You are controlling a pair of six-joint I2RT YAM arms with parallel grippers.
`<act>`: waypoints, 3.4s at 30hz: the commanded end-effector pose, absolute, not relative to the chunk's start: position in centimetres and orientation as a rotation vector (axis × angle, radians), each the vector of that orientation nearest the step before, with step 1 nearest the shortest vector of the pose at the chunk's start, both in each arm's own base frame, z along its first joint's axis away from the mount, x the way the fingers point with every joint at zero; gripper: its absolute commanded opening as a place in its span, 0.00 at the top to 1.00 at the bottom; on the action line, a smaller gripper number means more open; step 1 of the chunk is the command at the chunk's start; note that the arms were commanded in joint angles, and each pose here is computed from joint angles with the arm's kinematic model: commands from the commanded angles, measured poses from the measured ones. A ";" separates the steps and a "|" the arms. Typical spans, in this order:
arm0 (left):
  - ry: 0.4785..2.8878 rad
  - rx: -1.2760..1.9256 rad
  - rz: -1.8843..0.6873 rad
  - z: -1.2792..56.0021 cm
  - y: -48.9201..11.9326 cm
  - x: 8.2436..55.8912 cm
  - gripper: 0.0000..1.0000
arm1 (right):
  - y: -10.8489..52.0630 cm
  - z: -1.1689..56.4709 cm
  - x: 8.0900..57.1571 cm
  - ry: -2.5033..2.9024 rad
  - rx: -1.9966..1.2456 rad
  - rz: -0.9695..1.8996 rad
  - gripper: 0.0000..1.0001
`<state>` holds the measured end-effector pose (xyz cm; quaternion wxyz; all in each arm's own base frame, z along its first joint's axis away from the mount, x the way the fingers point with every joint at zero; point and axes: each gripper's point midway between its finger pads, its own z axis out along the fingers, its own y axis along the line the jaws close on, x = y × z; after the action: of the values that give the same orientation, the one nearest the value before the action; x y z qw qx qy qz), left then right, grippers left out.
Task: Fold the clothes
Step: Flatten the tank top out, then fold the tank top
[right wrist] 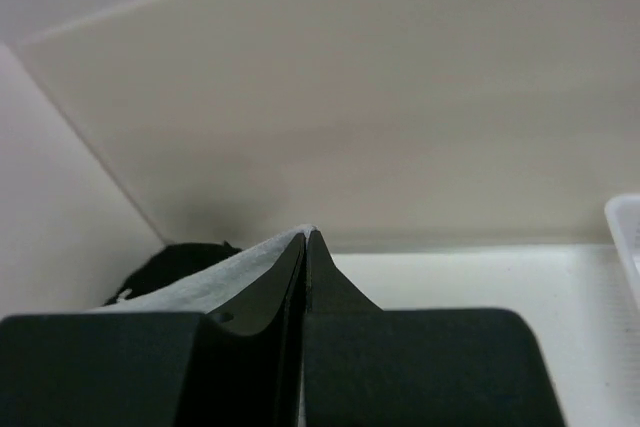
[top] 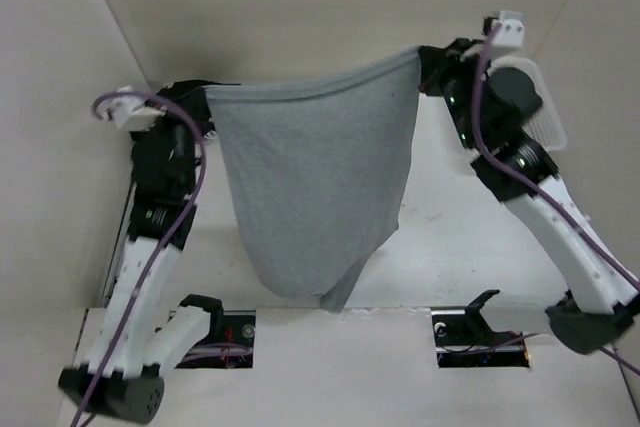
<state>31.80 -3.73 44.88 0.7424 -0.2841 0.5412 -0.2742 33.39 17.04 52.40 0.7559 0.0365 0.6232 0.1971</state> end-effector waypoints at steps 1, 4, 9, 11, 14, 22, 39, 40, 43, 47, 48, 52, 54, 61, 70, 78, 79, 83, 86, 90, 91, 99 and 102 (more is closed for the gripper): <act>1.232 -0.676 -0.592 42.6 -2.9 37.8 1.00 | 19.1 51.2 38.6 1.437 0.076 0.663 1.00; 1.235 -0.705 -0.641 44.1 -1.7 43.0 1.00 | 19.1 52.3 43.5 1.451 0.096 0.678 1.00; 1.156 -0.656 -0.634 51.0 0.2 46.2 1.00 | 18.0 58.5 46.5 1.364 0.107 0.663 1.00; 1.115 -0.621 -0.621 53.8 0.6 45.9 1.00 | 17.5 60.6 46.4 1.319 0.107 0.676 1.00; 1.070 -0.596 -0.592 56.5 2.1 45.5 1.00 | 16.8 62.8 45.5 1.257 0.118 0.701 1.00; 1.052 -0.592 -0.569 56.7 3.3 43.9 1.00 | 15.9 61.8 44.2 1.305 0.094 0.682 1.00; 1.469 -0.741 -0.504 28.8 -1.0 26.4 1.00 | 19.8 27.8 25.8 1.785 0.043 0.813 1.00; 1.497 -0.750 -0.503 27.7 -1.2 25.4 1.00 | 19.9 25.7 23.8 1.828 0.034 0.838 1.00; 1.612 -0.772 -0.480 24.1 -1.3 20.9 1.00 | 20.1 20.5 18.0 1.954 0.038 0.944 1.00; 1.652 -0.853 -0.503 22.7 -1.1 16.2 1.00 | 19.7 17.7 12.0 2.069 0.012 1.064 1.00; 1.643 -0.856 -0.508 23.0 -1.0 15.4 1.00 | 19.6 17.9 10.9 2.083 0.007 1.090 1.00; 1.636 -0.875 -0.457 23.3 0.0 13.0 1.00 | 19.8 19.4 8.5 2.094 -0.044 1.122 1.00; 1.642 -0.888 -0.446 22.9 0.1 12.9 1.00 | 21.0 20.3 8.4 2.084 -0.094 1.079 0.99; 1.602 -0.979 -0.439 21.9 0.6 16.5 1.00 | 24.9 22.7 16.4 1.993 -0.142 0.882 1.00; 1.461 -1.061 -0.413 23.4 1.9 30.5 1.00 | 23.7 24.3 35.0 1.925 0.044 0.886 1.00; 1.536 -1.053 -0.300 20.2 2.1 43.0 1.00 | 23.8 22.9 48.0 1.959 0.117 0.859 1.00; 1.557 -1.056 -0.284 19.3 2.2 44.4 1.00 | 23.9 22.1 49.6 1.976 0.135 0.859 1.00; 1.578 -1.077 -0.242 16.9 3.2 48.7 0.95 | 24.5 18.9 54.9 2.023 0.188 0.840 0.98; 1.571 -1.036 -0.230 17.4 3.3 51.0 0.84 | 25.0 17.7 57.2 2.022 0.248 0.847 0.80; 1.532 -0.926 -0.284 21.2 1.3 50.2 0.71 | 24.3 18.6 55.9 1.993 0.277 0.833 0.51; 1.528 -0.887 -0.316 22.0 -0.1 49.1 0.71 | 23.8 18.9 54.9 1.982 0.277 0.826 0.48; 1.740 -0.741 -0.418 14.5 -7.5 34.1 0.71 | 22.2 13.6 42.0 2.051 0.289 0.793 0.98; 1.850 -0.799 -0.392 10.0 -6.1 29.3 0.70 | 21.2 11.1 38.5 2.100 0.331 0.767 0.94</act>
<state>32.91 -8.00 15.46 0.5721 -0.3082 0.7316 -0.2059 39.40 21.55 10.98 0.4028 0.1172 0.8553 0.3042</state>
